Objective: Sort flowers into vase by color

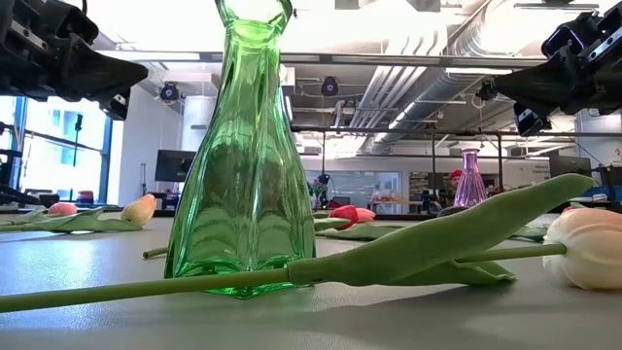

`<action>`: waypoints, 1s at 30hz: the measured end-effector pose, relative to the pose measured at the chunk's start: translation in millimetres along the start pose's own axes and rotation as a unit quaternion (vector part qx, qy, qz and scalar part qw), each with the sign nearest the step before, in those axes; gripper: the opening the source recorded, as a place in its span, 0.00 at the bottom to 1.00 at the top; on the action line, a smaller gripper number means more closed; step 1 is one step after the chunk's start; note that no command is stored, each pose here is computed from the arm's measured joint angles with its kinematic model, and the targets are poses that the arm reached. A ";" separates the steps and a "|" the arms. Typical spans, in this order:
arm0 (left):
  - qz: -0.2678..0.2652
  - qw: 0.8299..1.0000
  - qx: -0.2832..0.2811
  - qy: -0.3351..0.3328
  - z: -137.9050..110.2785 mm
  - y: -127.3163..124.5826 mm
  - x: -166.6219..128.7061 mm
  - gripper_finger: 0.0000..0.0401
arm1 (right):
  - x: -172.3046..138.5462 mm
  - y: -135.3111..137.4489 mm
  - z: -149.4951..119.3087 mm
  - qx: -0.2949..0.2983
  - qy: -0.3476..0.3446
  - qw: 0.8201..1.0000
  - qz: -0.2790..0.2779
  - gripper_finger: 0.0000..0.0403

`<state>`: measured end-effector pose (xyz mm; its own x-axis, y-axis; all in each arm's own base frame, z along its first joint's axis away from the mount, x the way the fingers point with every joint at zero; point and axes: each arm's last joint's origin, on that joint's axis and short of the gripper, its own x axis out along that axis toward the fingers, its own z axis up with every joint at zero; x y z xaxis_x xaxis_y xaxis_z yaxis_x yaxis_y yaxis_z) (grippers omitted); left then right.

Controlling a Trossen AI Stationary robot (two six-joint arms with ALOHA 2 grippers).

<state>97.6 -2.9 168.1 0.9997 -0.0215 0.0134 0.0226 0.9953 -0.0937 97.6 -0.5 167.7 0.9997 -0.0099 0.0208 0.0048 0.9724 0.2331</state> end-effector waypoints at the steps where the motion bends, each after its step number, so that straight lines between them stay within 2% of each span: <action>1: 0.000 1.000 0.000 0.000 -0.1 0.0 0.0 0.00 | 0.0 0.1 0.1 0.000 0.000 1.000 0.000 0.00; 10: 0.000 1.000 0.000 0.000 -0.1 0.0 0.0 0.00 | 0.0 0.0 0.0 -0.007 0.000 1.000 0.000 0.00; 15: 0.000 1.000 0.000 0.000 0.0 0.0 0.0 0.00 | 0.0 -0.5 0.6 -0.169 -0.003 0.986 -0.007 0.00; 19: 0.020 1.000 -0.003 -0.010 1.6 1.1 0.0 0.00 | 0.0 -0.3 1.7 -0.195 -0.008 0.981 -0.009 0.00; 21: 0.046 0.999 0.002 -0.012 1.8 2.6 -0.1 0.00 | -0.1 0.4 4.4 -0.158 -0.022 0.987 -0.007 0.00; 23: 0.062 0.998 0.003 -0.024 3.6 3.4 -0.2 0.00 | -0.5 1.7 9.6 -0.075 -0.051 0.996 0.000 0.00; 25: 0.065 0.996 -0.012 -0.052 8.9 3.3 -0.6 0.00 | -1.4 2.0 16.2 0.010 -0.088 0.996 -0.008 0.00; 27: 0.060 0.994 -0.034 -0.086 15.2 2.7 -1.4 0.00 | -2.7 0.5 21.6 0.084 -0.128 0.987 -0.039 0.00; 30: 0.050 0.987 -0.063 -0.139 25.1 1.8 -3.6 0.00 | -5.0 -3.7 26.5 0.162 -0.182 0.964 -0.107 0.00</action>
<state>93.8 1.3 192.9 0.9558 0.1203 0.2682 -0.0574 0.9712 -0.2310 92.0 -10.2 192.6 0.9020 -0.3409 0.2649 0.1439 0.8160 0.5599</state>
